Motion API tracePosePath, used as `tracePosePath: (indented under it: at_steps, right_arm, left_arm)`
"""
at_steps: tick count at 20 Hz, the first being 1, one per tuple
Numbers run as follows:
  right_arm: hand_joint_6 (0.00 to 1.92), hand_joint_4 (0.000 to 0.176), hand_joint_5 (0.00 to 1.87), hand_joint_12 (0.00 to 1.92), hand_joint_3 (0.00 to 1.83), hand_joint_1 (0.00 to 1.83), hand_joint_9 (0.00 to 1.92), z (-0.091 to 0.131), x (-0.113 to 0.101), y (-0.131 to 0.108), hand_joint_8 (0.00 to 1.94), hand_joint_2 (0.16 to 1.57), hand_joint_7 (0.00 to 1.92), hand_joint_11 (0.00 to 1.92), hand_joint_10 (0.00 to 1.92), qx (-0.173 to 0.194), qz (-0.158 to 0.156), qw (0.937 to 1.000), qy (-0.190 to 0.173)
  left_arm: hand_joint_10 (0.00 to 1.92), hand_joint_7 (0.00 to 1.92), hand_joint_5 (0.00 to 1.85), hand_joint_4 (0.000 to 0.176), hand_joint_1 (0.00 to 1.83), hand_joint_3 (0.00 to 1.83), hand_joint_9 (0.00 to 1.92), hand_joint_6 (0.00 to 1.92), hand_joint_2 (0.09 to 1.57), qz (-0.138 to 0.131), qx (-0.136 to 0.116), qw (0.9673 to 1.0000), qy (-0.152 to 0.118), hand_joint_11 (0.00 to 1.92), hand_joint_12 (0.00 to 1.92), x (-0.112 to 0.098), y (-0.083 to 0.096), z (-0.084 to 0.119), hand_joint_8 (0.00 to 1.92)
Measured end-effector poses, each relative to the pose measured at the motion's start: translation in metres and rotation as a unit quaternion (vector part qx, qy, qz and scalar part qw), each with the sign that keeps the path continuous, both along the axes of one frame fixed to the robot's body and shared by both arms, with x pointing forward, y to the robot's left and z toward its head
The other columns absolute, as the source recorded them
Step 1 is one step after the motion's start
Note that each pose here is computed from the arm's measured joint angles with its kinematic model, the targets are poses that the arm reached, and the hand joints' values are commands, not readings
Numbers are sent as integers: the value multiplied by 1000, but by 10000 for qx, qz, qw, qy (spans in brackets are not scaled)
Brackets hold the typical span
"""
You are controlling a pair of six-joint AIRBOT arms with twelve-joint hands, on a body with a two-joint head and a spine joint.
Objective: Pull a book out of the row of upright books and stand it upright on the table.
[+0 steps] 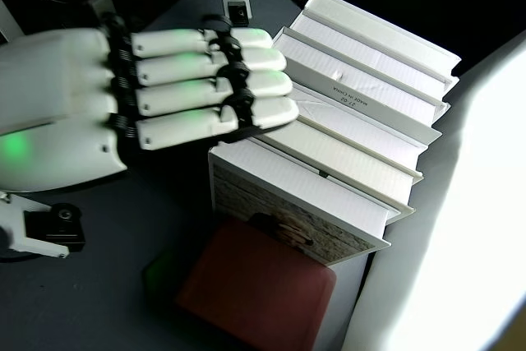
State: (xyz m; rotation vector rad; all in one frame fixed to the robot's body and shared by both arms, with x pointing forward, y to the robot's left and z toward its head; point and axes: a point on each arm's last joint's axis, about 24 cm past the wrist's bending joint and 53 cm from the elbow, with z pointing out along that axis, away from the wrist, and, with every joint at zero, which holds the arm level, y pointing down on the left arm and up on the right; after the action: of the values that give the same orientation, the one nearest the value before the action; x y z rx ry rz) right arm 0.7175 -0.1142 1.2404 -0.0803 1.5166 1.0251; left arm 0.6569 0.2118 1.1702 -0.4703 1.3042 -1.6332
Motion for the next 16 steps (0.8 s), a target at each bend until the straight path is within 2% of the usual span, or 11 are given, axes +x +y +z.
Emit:
tracePosePath:
  at_steps: [2,6,8,9,10,11,12,13,14,16]
  right_arm:
    - [140,0,365,0,0,103,0,-6,4,4,0,1372,0,0,0,-151,-38,9999,50]
    - [436,0,652,0,1,122,0,1,5,8,4,1403,58,0,0,-156,-45,9999,-35]
    - [738,0,640,0,1,122,0,2,0,14,5,1402,114,0,0,-90,31,9999,-35]
    - [805,0,629,0,1,98,0,5,-4,19,10,1405,148,0,0,-26,96,9999,-56]
    - [702,0,676,0,2,114,0,9,-11,20,13,1416,193,0,0,26,160,9998,-118]
    - [594,0,699,0,1,110,0,11,-18,20,6,1423,202,0,0,42,217,9996,-182]
    - [531,0,712,0,0,55,0,13,-27,20,2,1436,199,0,0,77,296,9992,-276]
    - [475,0,738,0,0,31,0,12,-36,19,0,1432,188,0,0,83,371,9988,-322]
    - [421,0,742,0,0,32,0,9,-46,17,0,1425,179,0,0,92,442,9984,-348]
    - [441,0,817,0,0,41,0,3,-62,13,5,1418,182,0,0,108,563,9978,-344]
  left_arm:
    - [0,60,198,7,322,3,0,5,1377,-2,6,10000,6,30,22,0,0,0,6]
    - [0,66,202,19,321,0,0,4,1370,-6,0,10000,-3,26,27,0,0,0,5]
    - [0,61,201,22,324,1,0,3,1372,29,-7,10000,15,14,27,0,2,-1,2]
    - [0,56,195,25,316,1,0,0,1372,46,-10,10000,34,11,31,0,3,-2,0]
    - [0,51,188,22,297,2,0,1,1378,36,-13,10000,24,1,5,0,3,-2,0]
    - [0,45,183,29,293,0,0,0,1376,28,-8,10000,21,0,0,-1,2,-2,0]
    - [0,43,185,24,306,0,0,1,1374,46,-8,10000,29,0,0,-1,4,-3,0]
    - [0,52,197,10,329,0,0,5,1372,69,-9,10000,47,0,0,0,5,-4,3]
    - [0,56,199,4,334,0,0,5,1369,77,-35,9999,57,0,0,-1,5,-3,4]
    - [0,73,214,0,340,0,0,6,1369,49,-44,10000,33,0,0,-3,5,-3,6]
